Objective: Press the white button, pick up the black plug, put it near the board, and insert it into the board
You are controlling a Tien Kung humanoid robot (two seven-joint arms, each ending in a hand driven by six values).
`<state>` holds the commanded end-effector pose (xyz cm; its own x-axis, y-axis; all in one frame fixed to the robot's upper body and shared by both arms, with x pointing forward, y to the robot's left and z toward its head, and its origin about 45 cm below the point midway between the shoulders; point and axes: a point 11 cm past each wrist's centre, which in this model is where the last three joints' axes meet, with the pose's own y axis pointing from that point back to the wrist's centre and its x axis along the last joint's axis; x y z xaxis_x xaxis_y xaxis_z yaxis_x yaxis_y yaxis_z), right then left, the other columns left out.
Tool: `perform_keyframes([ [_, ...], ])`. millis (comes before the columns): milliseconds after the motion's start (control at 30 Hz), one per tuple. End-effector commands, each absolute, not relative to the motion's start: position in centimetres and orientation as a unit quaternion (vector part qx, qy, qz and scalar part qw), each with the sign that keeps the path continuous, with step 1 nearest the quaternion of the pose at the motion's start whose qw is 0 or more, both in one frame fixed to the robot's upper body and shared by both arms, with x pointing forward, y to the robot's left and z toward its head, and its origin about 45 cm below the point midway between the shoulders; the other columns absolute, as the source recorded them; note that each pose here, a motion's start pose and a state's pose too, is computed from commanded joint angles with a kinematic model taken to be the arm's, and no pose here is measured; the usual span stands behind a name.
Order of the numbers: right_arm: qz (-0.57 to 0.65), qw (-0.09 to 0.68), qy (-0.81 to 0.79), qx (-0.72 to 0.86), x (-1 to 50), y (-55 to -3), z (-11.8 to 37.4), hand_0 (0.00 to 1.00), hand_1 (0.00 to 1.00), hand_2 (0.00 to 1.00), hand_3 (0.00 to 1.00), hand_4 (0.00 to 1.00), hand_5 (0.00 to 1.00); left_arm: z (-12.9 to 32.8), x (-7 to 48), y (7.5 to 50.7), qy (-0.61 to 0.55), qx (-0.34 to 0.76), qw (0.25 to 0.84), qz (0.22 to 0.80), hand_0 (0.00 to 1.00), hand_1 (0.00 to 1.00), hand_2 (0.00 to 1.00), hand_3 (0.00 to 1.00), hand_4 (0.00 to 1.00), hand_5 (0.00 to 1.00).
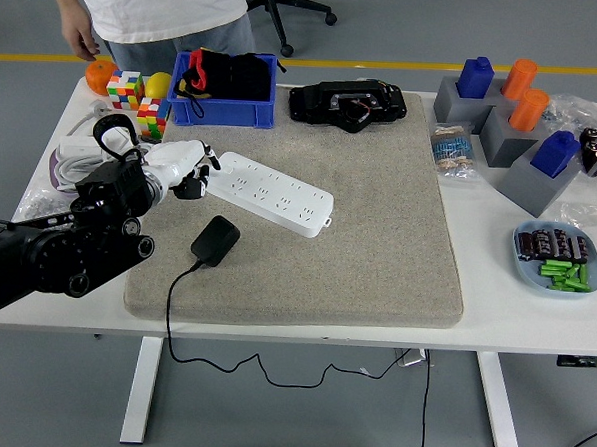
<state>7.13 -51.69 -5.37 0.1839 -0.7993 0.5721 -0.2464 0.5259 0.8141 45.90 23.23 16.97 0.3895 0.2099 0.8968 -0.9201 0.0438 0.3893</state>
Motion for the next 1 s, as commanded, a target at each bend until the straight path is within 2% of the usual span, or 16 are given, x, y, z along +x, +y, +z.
perform_keyframes([
  [1000,-0.215,0.636,-0.597,0.438,7.3,-51.6,-5.4,0.688,0.614,0.611,0.564,0.639,0.237,15.7,46.5,21.7,-0.338,0.553,0.628,0.430,0.144,0.038,0.078,0.672,0.075,0.002],
])
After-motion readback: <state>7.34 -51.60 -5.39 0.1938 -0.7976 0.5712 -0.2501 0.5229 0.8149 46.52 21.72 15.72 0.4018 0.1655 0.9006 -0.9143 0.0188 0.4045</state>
